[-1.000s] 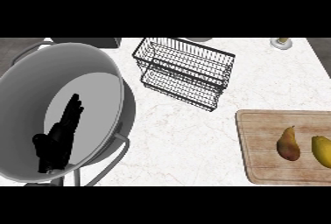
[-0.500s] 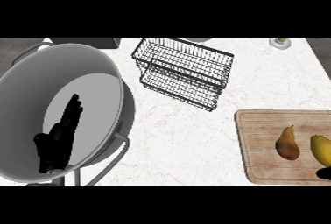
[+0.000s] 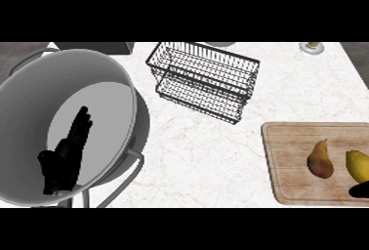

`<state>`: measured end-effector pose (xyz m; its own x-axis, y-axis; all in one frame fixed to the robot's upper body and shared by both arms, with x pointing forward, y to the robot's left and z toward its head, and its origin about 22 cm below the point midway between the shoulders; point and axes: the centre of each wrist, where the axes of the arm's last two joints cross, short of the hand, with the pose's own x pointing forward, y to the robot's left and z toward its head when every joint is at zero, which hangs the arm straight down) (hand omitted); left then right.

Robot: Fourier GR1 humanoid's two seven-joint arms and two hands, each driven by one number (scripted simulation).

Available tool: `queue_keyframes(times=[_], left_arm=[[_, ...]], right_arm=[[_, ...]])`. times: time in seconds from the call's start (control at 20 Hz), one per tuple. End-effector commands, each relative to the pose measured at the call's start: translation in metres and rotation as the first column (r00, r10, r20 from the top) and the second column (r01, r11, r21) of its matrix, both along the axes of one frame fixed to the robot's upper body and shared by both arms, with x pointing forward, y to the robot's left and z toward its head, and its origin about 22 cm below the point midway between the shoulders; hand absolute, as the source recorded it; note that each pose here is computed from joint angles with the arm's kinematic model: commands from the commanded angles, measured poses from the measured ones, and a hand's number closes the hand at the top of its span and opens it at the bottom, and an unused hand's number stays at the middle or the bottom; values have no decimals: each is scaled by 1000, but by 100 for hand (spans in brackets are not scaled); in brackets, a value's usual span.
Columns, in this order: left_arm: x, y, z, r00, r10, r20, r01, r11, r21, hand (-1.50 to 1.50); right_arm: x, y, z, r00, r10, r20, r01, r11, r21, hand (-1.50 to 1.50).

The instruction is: Pick the lemon from the cutting board and place it in the tiered basket

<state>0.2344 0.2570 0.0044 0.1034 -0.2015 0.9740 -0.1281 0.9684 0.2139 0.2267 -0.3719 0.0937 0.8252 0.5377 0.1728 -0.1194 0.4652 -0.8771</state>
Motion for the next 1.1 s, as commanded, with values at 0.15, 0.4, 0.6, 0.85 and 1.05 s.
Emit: queue_keyframes(times=[0.15, 0.4, 0.6, 0.85, 1.05], left_arm=[[-19, -12, -37, 989, 31, -146, -35, 999, -23, 0], [-18, -15, -52, 986, 18, -165, -23, 999, -28, 0], [-21, -13, -36, 987, 22, -159, -27, 999, -29, 0], [-25, -5, -41, 987, 19, -162, -24, 999, -34, 0], [-19, -10, -42, 985, 25, -170, -31, 999, -37, 0]], right_arm=[[14, -9, -7, 994, -27, -110, 28, 1000, 7, -150], [25, -7, -9, 993, -18, -115, 23, 999, 43, -150], [26, -11, -22, 989, -60, -136, 70, 995, 69, -150], [21, -26, -38, 986, -58, -156, 72, 994, 87, -150], [16, -29, -53, 985, -38, -170, 57, 992, 111, -150]])
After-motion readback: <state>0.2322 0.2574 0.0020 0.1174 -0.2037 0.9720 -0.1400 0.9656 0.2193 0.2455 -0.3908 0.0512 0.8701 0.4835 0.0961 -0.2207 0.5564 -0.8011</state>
